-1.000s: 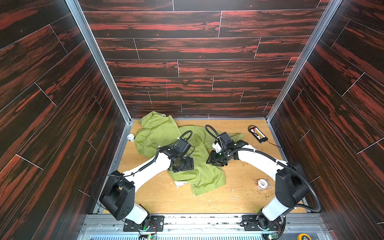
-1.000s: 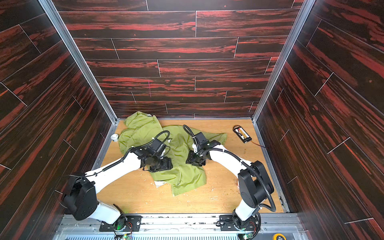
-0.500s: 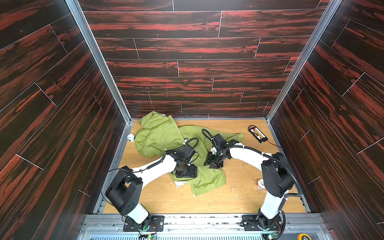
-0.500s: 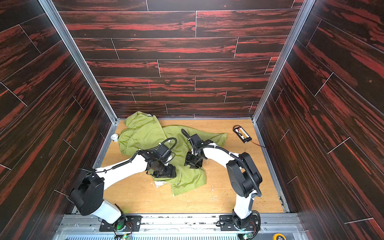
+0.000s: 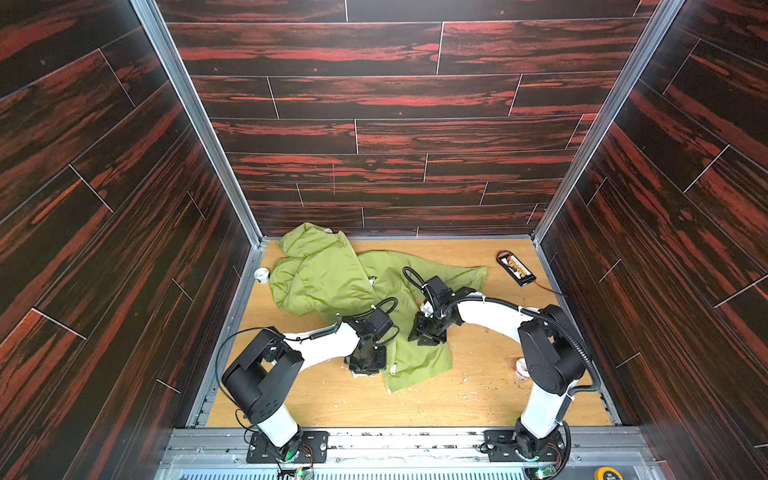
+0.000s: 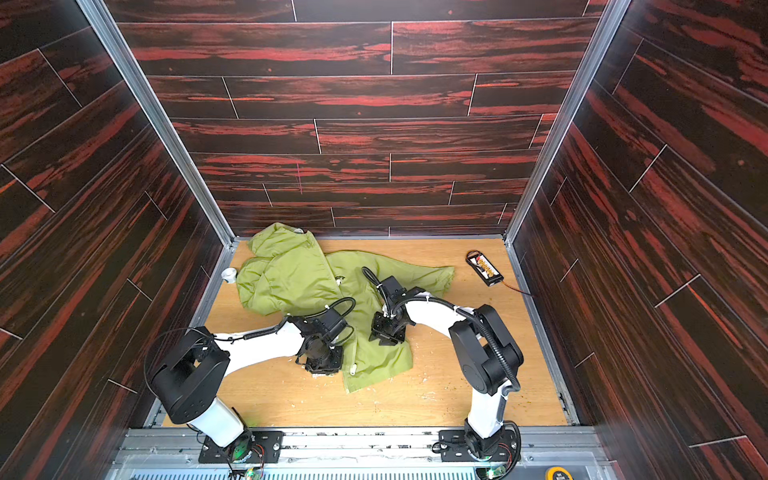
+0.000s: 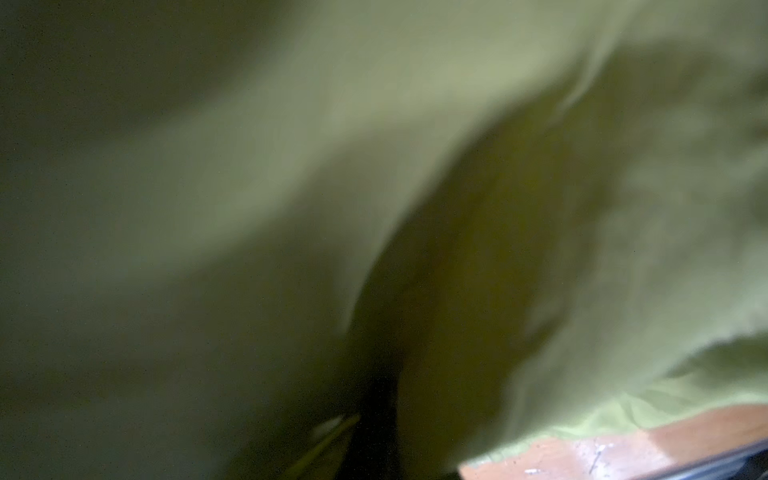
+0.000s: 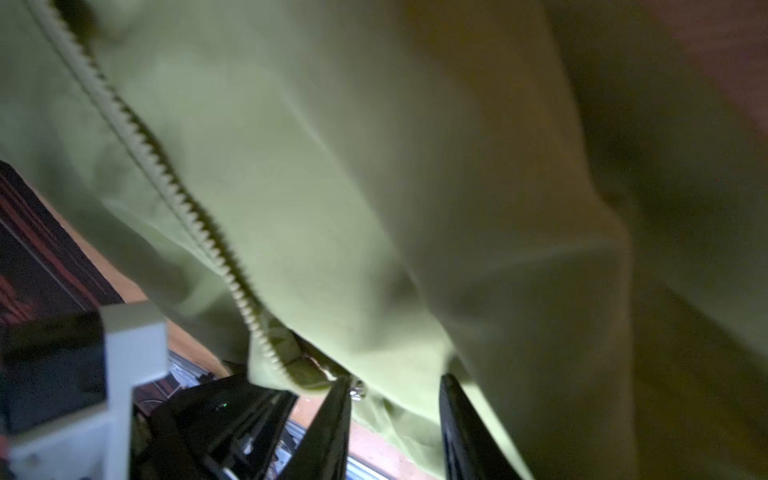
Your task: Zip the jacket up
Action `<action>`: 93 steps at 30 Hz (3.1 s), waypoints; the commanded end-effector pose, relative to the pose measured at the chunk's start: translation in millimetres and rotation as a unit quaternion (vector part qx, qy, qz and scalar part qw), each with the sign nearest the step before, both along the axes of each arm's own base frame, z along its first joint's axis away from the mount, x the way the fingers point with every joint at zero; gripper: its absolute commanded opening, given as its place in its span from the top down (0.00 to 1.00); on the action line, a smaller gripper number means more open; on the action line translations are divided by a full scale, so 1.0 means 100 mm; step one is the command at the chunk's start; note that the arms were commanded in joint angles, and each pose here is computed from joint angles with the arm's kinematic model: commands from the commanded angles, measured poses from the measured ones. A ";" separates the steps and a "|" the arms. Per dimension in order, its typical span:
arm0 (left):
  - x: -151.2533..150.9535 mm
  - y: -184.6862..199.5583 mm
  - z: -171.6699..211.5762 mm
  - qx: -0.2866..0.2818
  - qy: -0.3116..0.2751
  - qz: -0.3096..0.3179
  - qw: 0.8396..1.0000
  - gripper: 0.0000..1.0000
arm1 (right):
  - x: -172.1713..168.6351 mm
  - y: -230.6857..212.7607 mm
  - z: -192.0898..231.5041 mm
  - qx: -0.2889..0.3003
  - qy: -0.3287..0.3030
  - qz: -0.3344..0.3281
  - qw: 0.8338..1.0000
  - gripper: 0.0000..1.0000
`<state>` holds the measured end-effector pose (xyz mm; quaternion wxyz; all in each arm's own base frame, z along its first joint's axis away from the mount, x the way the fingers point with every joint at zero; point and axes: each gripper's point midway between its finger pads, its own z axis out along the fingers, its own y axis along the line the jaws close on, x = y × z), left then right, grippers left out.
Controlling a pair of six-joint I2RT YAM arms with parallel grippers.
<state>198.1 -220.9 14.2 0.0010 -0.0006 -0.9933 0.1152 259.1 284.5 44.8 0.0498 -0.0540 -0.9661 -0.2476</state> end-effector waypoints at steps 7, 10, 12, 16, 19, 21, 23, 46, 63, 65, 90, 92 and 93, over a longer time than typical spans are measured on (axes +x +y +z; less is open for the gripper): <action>-0.27 0.56 0.07 0.049 -0.024 0.106 0.993 1.00 | -0.13 0.05 -0.15 0.021 0.011 0.042 0.999 0.63; -0.33 0.60 0.05 0.036 -0.026 0.130 0.990 0.96 | -0.11 0.05 -0.03 0.028 -0.006 0.045 0.999 0.63; -0.34 0.66 0.03 0.043 -0.031 0.140 0.989 0.92 | -0.07 0.07 0.10 0.038 -0.027 0.052 0.998 0.62; -0.33 0.71 0.06 0.060 -0.032 0.135 0.988 0.77 | 0.03 0.11 0.39 0.052 -0.077 0.074 0.993 0.61; -0.30 0.68 0.13 0.058 -0.034 0.132 0.989 0.65 | 0.14 0.07 0.59 0.038 -0.124 0.078 0.988 0.58; -0.29 0.69 0.17 0.058 -0.040 0.134 0.988 0.56 | 0.20 0.01 0.77 0.032 -0.163 0.075 0.983 0.51; -0.29 0.73 0.23 0.062 -0.046 0.140 0.987 0.49 | 0.27 -0.07 0.96 0.022 -0.203 0.065 0.977 0.41; -0.43 0.19 1.05 -0.171 -0.103 0.241 0.950 0.32 | -0.25 0.31 1.10 0.258 -0.110 0.053 0.958 0.43; -0.53 0.15 0.37 -0.195 -0.107 0.300 0.928 0.23 | -0.75 0.73 0.21 0.248 0.033 0.085 0.965 0.48; -0.55 0.22 0.32 -0.191 -0.111 0.310 0.925 0.24 | -0.81 0.80 0.15 0.241 0.041 0.098 0.965 0.49; -0.40 0.59 0.33 -0.242 -0.189 0.373 0.876 0.23 | -0.85 1.13 -0.15 0.252 0.062 0.110 0.959 0.49; -0.39 0.58 0.33 -0.245 -0.190 0.373 0.874 0.23 | -0.88 1.16 -0.14 0.256 0.062 0.116 0.958 0.50; -0.38 0.58 0.33 -0.247 -0.191 0.374 0.873 0.23 | -0.89 1.17 -0.13 0.258 0.060 0.119 0.957 0.50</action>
